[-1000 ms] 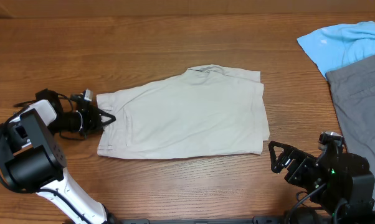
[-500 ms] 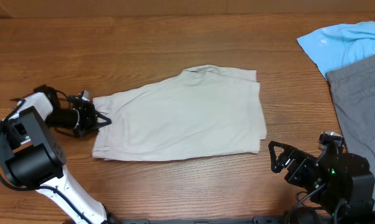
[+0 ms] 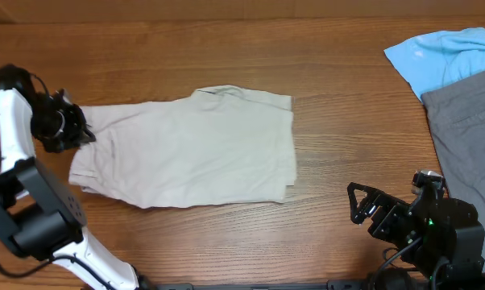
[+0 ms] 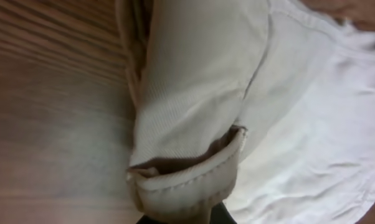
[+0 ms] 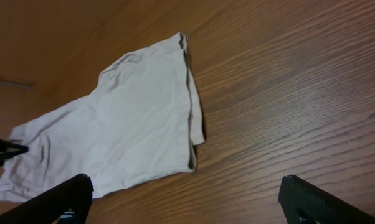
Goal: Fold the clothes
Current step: 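Lift and fold the pants' left end rightward over the middle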
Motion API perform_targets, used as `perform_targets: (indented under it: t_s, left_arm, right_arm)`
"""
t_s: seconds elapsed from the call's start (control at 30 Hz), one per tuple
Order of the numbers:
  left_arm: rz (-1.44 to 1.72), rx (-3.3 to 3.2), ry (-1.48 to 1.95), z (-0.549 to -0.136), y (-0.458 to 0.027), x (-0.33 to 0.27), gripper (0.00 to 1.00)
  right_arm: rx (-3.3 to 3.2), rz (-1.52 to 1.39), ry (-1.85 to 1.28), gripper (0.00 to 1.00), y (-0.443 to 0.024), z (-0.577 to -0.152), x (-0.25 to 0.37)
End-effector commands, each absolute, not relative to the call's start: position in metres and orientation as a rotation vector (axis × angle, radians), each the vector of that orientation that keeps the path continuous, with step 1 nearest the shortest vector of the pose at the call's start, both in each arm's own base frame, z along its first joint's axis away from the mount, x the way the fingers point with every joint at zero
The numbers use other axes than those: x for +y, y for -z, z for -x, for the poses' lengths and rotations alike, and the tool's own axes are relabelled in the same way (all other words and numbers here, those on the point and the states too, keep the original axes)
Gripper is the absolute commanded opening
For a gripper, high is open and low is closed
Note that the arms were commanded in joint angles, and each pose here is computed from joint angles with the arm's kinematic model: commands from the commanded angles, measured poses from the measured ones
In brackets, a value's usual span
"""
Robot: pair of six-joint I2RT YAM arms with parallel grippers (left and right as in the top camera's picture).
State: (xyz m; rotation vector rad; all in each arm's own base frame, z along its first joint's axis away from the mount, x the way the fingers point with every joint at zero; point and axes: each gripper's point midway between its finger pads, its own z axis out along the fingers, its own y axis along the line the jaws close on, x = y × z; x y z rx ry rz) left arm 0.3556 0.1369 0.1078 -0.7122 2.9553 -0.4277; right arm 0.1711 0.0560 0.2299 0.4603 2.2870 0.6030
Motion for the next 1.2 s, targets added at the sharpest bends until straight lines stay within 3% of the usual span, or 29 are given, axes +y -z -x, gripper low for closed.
perform_targets:
  t_s: [0.0, 0.2, 0.43, 0.73, 1.17]
  left_arm:
    - [0.681, 2.884, 0.328, -0.360, -0.147, 0.135, 0.04]
    - [0.581, 2.827, 0.294, -0.359, -0.187, 0.105, 0.04]
    - [0.300, 2.821, 0.278, -0.359, -0.218, 0.029, 0.04]
    - [0.157, 2.814, 0.061, -0.360, -0.221, -0.064, 0.04]
    - [0.188, 2.713, 0.234, -0.370, -0.226, -0.154, 0.04]
  right_arm:
    - [2.264, -0.461, -0.597, 1.00, -0.237, -0.173, 0.055]
    - [2.265, -0.462, -0.597, 1.00, -0.236, -0.173, 0.055]
    - [2.265, -0.462, -0.597, 1.00, -0.236, -0.173, 0.055]
    - [2.264, -0.461, -0.597, 1.00, -0.237, -0.173, 0.055]
    - [2.264, -0.461, -0.597, 1.00, -0.237, -0.173, 0.055]
